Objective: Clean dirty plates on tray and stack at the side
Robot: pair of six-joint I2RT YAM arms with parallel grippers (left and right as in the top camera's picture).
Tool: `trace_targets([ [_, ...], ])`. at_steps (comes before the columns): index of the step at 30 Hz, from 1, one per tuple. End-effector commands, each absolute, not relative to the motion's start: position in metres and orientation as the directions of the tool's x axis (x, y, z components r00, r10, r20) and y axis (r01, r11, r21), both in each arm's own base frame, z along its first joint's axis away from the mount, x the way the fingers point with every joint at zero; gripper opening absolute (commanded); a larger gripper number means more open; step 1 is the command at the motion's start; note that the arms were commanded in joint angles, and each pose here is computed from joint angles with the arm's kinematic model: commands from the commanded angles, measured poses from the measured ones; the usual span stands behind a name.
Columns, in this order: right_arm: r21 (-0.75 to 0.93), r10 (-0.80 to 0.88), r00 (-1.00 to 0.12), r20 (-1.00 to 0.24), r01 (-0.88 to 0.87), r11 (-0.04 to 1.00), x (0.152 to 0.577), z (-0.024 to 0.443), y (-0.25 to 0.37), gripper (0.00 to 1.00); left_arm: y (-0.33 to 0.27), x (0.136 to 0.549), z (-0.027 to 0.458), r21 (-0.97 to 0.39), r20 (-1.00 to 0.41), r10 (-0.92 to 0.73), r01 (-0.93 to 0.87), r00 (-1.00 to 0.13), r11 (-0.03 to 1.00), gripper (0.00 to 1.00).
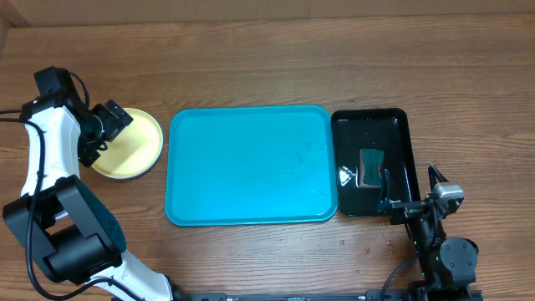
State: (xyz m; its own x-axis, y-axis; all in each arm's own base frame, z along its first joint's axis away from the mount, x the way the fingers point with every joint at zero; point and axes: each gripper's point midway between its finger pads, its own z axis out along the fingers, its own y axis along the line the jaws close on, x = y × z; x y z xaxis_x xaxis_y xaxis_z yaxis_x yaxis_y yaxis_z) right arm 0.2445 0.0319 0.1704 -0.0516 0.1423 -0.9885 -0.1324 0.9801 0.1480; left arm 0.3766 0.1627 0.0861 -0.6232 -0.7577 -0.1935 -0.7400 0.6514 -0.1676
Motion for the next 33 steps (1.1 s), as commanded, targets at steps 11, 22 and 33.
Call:
trace_targets([
  [11,0.141,0.137,-0.043,-0.990,-0.133,0.981,0.244,0.170,0.032,1.00,0.162,0.377,0.093,-0.176,-0.209,-0.745,-0.725,-0.634,0.666,1.00],
  [22,0.141,0.136,-0.043,-0.990,-0.133,0.981,0.244,0.170,0.032,1.00,0.163,0.376,0.093,-0.169,-0.212,-0.745,-0.727,-0.633,0.666,1.00],
  [33,0.141,0.137,-0.043,-0.990,-0.133,0.981,0.244,0.170,0.032,1.00,0.128,0.381,0.198,-0.264,-0.443,-0.658,-0.613,-0.609,0.745,1.00],
])
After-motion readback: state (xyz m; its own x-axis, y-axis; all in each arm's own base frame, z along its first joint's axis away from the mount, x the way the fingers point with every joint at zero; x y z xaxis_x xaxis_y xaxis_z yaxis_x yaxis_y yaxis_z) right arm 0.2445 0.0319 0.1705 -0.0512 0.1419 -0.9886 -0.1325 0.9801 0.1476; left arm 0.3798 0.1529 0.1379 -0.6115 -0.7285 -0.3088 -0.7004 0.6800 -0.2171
